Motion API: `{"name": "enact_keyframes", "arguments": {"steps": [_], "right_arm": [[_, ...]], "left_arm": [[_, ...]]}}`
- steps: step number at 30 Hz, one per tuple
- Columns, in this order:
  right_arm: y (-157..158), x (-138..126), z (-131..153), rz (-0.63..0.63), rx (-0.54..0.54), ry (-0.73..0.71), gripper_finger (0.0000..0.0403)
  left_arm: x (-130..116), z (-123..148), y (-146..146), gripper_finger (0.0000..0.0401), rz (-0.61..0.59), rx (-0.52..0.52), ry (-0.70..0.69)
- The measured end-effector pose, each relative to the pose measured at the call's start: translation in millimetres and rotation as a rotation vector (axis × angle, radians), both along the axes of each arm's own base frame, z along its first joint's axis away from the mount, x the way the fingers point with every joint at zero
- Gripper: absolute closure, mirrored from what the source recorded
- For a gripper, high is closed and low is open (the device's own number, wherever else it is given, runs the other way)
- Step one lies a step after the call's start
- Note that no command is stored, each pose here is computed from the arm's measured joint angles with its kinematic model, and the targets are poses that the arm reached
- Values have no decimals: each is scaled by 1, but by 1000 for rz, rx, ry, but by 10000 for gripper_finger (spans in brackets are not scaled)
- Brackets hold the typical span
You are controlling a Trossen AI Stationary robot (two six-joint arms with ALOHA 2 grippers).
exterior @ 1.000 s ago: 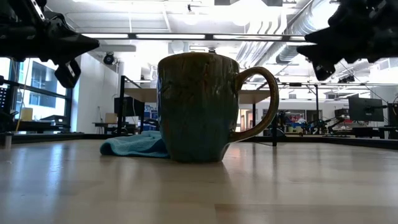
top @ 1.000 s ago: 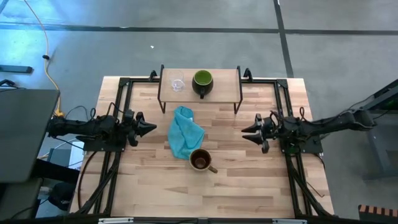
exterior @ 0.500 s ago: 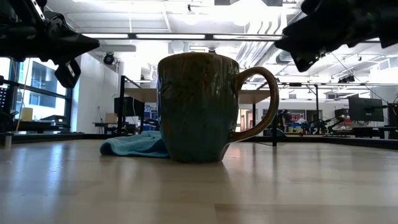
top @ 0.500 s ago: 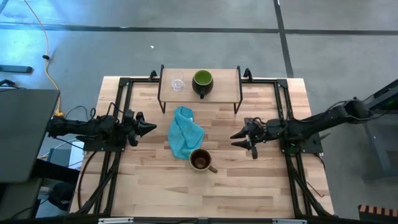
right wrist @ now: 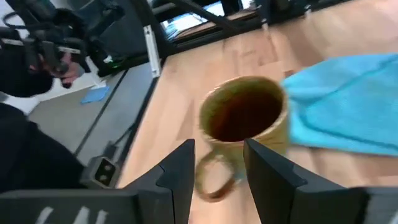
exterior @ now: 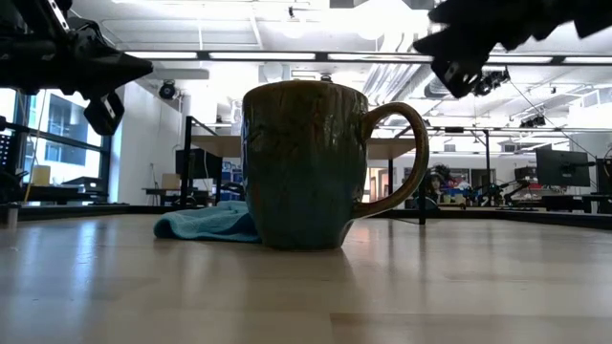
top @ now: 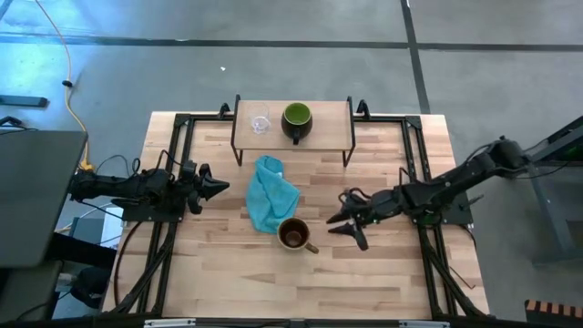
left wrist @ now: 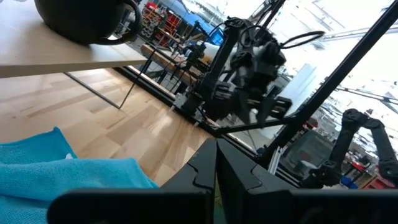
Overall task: Stack small to large cups/mugs on shelf
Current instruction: Put the brown mug on the shelf
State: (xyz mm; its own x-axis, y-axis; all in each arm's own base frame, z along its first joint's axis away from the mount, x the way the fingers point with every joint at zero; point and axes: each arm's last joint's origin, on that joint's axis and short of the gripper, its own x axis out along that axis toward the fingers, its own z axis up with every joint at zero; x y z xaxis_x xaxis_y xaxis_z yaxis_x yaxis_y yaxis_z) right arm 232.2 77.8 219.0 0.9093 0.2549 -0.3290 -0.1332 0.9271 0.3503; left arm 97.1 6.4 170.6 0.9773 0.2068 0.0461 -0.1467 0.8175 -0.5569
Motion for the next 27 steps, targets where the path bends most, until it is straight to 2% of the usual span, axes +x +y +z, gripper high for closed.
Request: {"name": "enact_keyframes", "arguments": {"steps": [11, 21, 27], "right_arm": [[42, -5, 24, -56, 130, 77, 275], [64, -17, 32, -220, 85, 100, 275], [76, -5, 20, -241, 74, 146, 275]], "left_arm": [[0, 0, 0, 401, 0, 0, 1], [0, 0, 0, 400, 0, 3, 1], [0, 0, 0, 400, 2, 25, 7]]}}
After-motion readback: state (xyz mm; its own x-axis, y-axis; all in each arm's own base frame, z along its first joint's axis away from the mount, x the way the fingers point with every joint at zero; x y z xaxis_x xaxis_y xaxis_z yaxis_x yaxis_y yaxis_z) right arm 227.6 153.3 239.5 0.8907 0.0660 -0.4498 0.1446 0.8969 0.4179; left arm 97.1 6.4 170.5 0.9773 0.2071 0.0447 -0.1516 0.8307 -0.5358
